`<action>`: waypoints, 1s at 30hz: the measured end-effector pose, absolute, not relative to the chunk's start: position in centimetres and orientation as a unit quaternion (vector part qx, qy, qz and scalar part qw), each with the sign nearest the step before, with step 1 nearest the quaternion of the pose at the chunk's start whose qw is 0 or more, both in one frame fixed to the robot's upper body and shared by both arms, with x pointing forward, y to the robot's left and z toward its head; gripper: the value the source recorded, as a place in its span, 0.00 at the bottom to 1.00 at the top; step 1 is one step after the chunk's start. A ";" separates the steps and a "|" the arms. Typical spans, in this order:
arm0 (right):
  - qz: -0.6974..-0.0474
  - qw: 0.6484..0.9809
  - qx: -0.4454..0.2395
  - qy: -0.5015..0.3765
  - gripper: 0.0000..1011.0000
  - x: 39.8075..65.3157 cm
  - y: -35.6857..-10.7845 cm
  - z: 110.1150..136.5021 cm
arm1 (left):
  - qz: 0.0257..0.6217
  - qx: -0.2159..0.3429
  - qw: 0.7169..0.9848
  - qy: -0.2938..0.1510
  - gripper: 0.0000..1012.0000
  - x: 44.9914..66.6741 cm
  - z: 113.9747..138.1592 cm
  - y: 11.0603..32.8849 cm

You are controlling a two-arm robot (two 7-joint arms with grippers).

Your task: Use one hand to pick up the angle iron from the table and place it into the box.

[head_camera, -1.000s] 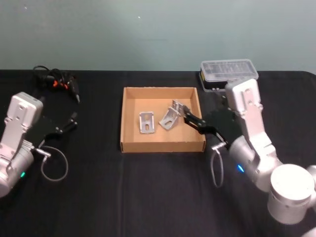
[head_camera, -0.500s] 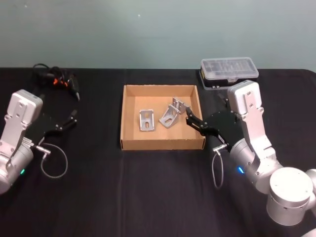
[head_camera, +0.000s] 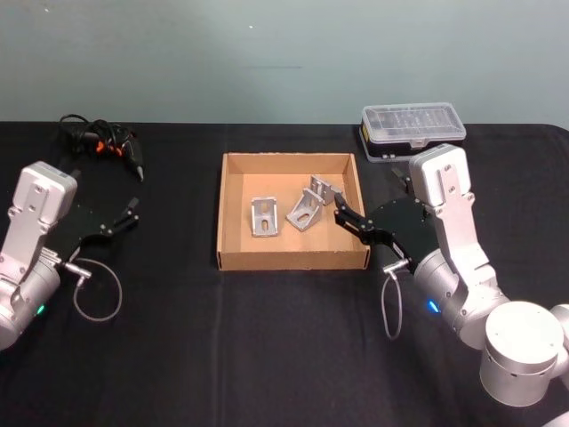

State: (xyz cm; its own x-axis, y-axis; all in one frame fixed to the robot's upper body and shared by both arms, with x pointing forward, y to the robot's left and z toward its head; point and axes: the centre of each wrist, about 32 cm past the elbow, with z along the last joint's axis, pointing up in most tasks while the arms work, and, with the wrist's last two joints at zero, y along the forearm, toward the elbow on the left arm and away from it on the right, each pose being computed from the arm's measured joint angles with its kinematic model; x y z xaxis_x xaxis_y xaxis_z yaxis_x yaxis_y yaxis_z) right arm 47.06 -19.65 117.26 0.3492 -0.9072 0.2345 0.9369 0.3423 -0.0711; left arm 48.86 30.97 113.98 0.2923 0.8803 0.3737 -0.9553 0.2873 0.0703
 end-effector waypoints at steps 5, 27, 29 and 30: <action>-0.565 0.815 -0.097 -0.077 0.99 47.1 -19.6 117.3 | 0.580 0.141 0.791 -0.132 1.00 48.9 114.0 31.0; -0.566 0.815 -0.097 -0.077 0.99 47.1 -19.7 117.3 | 0.580 0.141 0.791 -0.133 1.00 48.9 114.0 31.0; -0.566 0.815 -0.097 -0.077 0.99 47.1 -19.7 117.3 | 0.580 0.141 0.791 -0.132 1.00 48.9 114.0 31.0; -0.566 0.815 -0.097 -0.077 0.99 47.1 -19.7 117.3 | 0.580 0.142 0.791 -0.132 1.00 48.9 114.0 31.0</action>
State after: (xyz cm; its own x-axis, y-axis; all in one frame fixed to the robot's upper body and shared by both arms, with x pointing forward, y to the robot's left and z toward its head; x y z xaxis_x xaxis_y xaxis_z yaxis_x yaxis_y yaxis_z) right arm 47.05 -19.65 117.28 0.3482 -0.9075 0.2351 0.9373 0.3412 -0.0712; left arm 48.86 30.97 113.98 0.2923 0.8803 0.3738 -0.9552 0.2874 0.0703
